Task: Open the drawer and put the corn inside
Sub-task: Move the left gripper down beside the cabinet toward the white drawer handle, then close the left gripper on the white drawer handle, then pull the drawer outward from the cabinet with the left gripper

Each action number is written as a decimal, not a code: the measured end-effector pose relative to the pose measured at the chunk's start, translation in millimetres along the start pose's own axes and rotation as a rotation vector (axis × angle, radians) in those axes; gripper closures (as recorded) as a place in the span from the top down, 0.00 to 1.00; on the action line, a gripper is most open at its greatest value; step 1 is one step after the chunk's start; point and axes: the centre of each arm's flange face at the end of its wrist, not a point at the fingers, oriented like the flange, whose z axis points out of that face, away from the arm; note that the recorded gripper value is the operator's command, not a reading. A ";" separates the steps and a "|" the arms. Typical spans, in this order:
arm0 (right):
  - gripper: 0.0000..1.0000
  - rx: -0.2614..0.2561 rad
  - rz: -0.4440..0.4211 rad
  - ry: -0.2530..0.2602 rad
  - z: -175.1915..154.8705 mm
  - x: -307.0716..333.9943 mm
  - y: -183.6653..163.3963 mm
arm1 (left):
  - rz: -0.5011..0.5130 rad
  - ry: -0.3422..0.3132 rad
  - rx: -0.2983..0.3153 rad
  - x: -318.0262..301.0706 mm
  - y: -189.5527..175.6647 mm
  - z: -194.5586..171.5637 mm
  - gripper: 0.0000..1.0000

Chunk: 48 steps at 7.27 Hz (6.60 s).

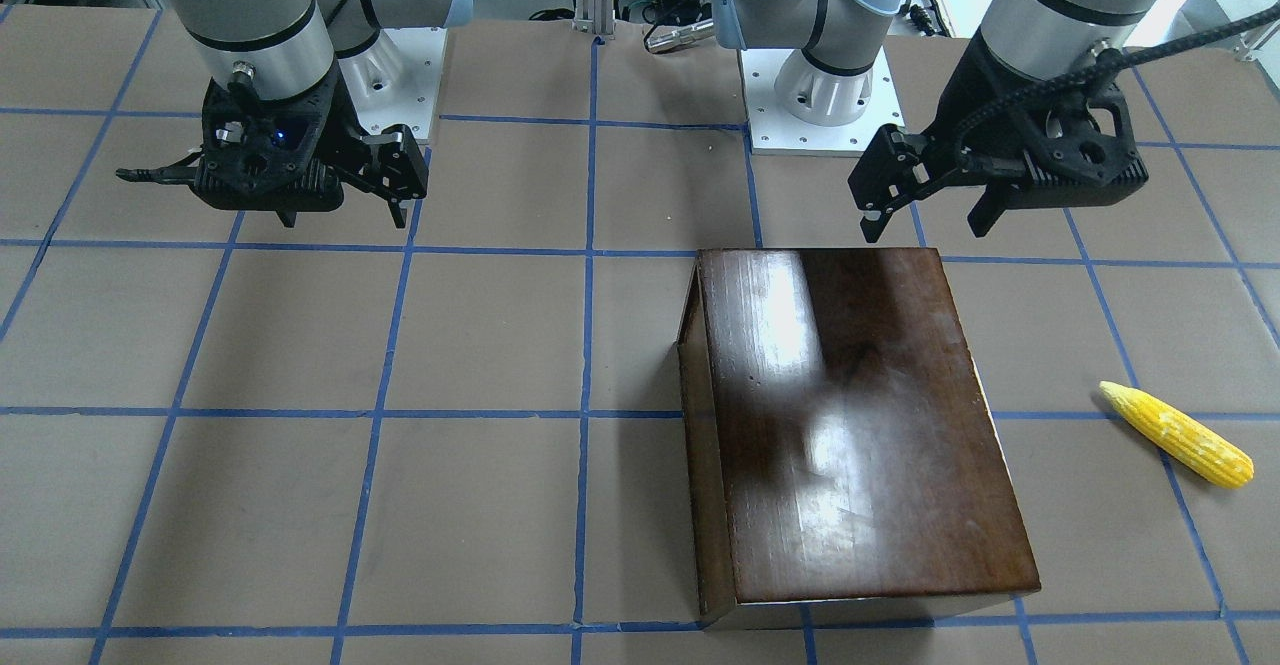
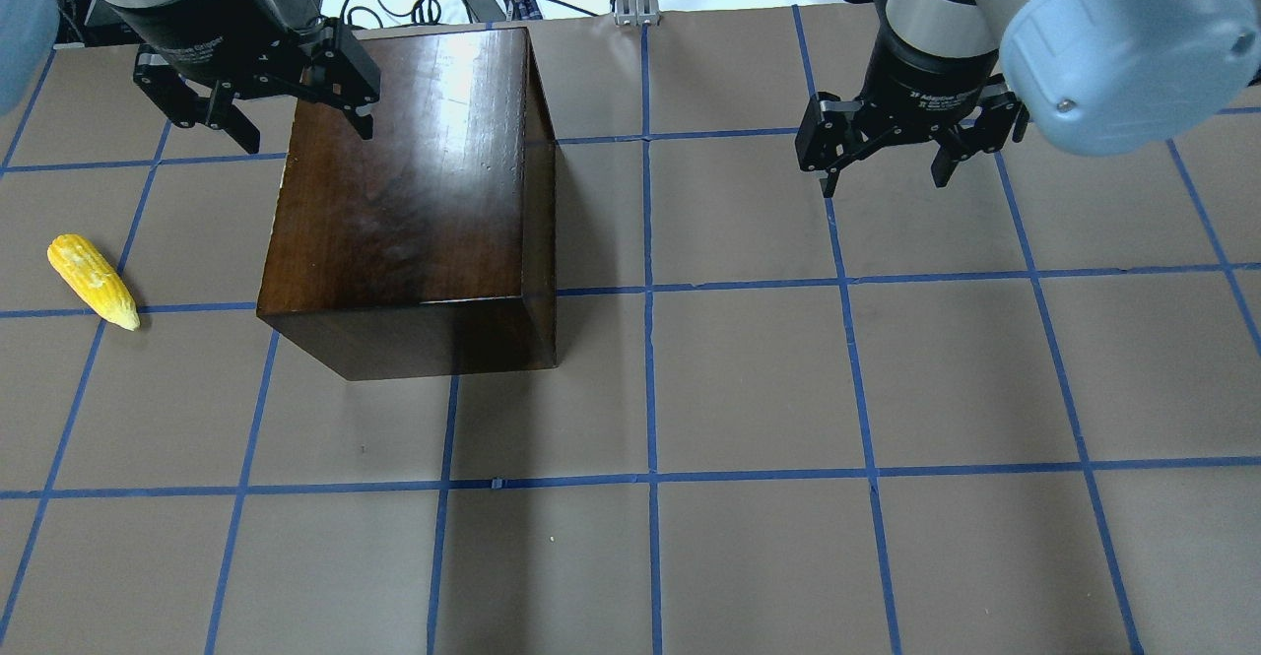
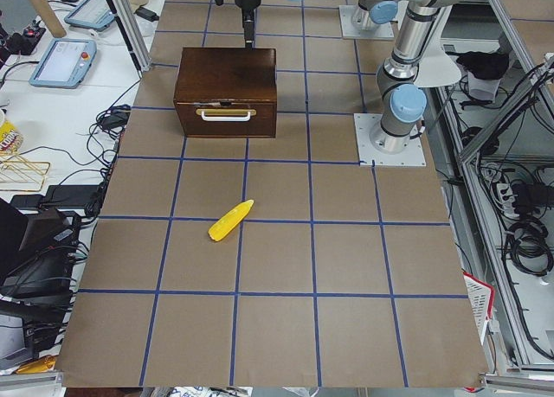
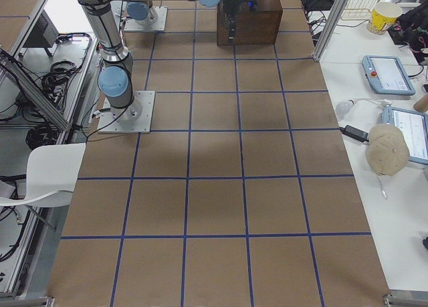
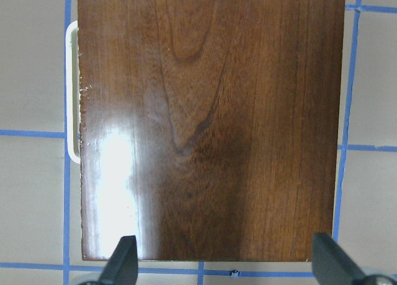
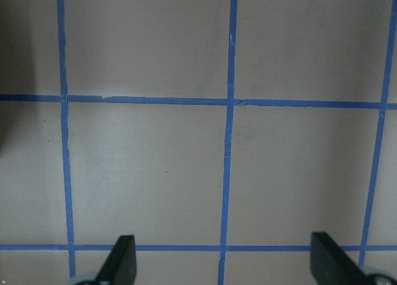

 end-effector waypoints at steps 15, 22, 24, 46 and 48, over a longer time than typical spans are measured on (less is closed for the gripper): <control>1.00 0.000 0.000 0.000 0.0 0.0 0.0 | 0.112 0.268 -0.100 -229.9 -105.7 192.5 1.00; 1.00 0.000 0.000 0.000 0.0 0.0 0.0 | 0.148 0.339 -0.115 -217.0 -99.6 215.3 1.00; 1.00 0.000 0.000 0.000 0.0 0.0 0.0 | 0.148 0.343 -0.122 -217.5 -100.0 220.8 1.00; 1.00 0.000 0.000 0.000 0.0 0.0 0.0 | 0.070 0.224 -0.127 -250.2 -110.5 243.0 1.00; 1.00 0.000 0.000 0.000 0.0 0.0 0.0 | 0.051 0.223 -0.123 -264.6 -109.8 243.1 1.00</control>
